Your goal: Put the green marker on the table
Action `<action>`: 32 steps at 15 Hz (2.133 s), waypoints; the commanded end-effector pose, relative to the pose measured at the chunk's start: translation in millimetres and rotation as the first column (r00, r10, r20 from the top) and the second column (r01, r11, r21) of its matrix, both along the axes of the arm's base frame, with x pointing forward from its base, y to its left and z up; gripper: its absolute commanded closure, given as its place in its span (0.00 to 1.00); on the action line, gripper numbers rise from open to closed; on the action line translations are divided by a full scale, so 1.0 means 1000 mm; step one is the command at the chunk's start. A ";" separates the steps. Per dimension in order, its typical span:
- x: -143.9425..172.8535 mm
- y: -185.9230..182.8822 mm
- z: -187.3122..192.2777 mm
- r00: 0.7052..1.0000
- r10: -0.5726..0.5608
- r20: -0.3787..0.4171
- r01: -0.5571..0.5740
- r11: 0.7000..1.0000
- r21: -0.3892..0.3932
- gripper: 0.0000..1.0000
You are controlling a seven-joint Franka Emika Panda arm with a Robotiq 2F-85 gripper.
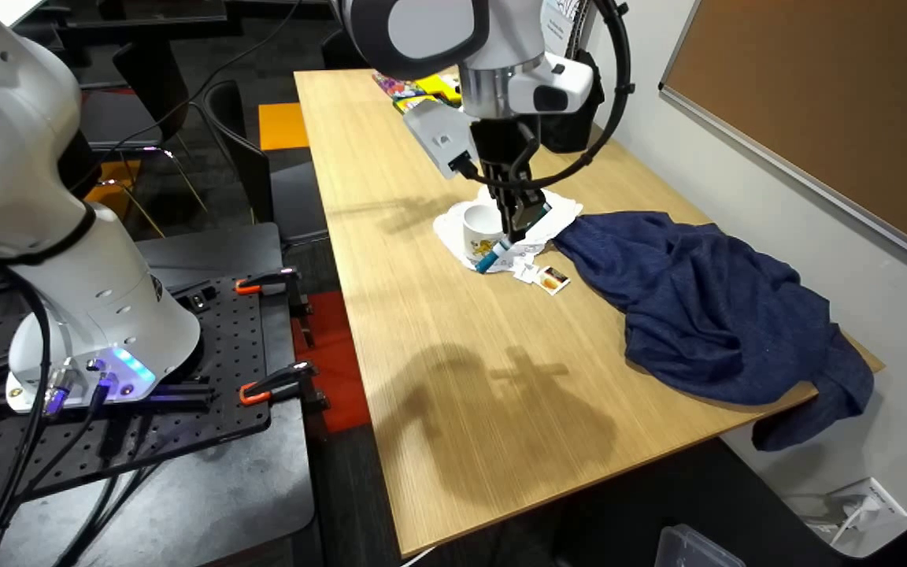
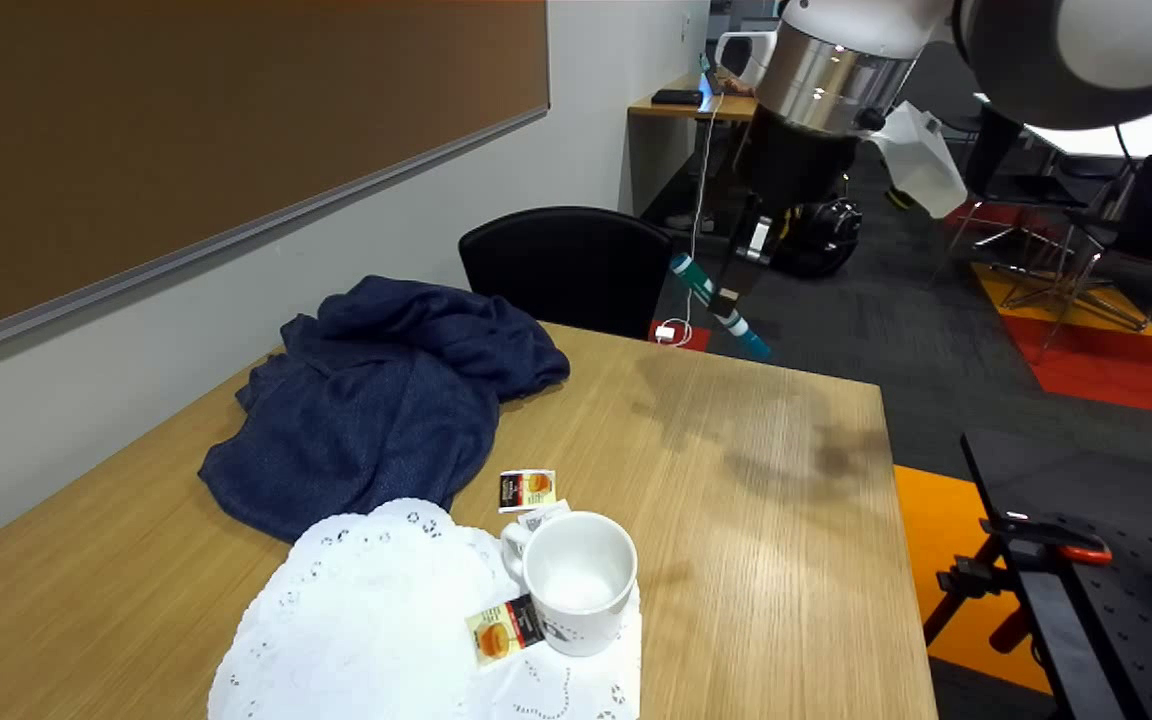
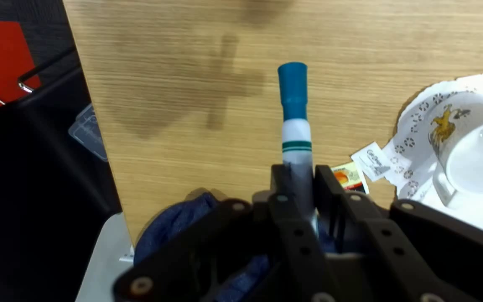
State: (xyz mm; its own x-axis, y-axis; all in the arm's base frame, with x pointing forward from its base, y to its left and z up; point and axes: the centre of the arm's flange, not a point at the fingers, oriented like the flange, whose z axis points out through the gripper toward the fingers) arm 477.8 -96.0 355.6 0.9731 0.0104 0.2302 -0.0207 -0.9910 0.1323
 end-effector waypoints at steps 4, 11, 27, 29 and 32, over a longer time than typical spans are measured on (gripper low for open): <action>0.002 -0.053 -0.012 0.981 0.056 -0.185 -0.056 0.998 0.008 0.95; 0.010 -0.067 -0.078 0.953 0.050 -0.298 -0.049 0.999 0.012 0.95; 0.027 -0.091 -0.172 0.866 0.016 -0.499 -0.025 1.000 -0.011 0.95; 0.028 -0.091 -0.173 0.862 0.023 -0.507 -0.038 0.999 -0.019 0.53; 0.029 -0.090 -0.170 0.858 0.026 -0.512 -0.041 0.999 -0.018 0.32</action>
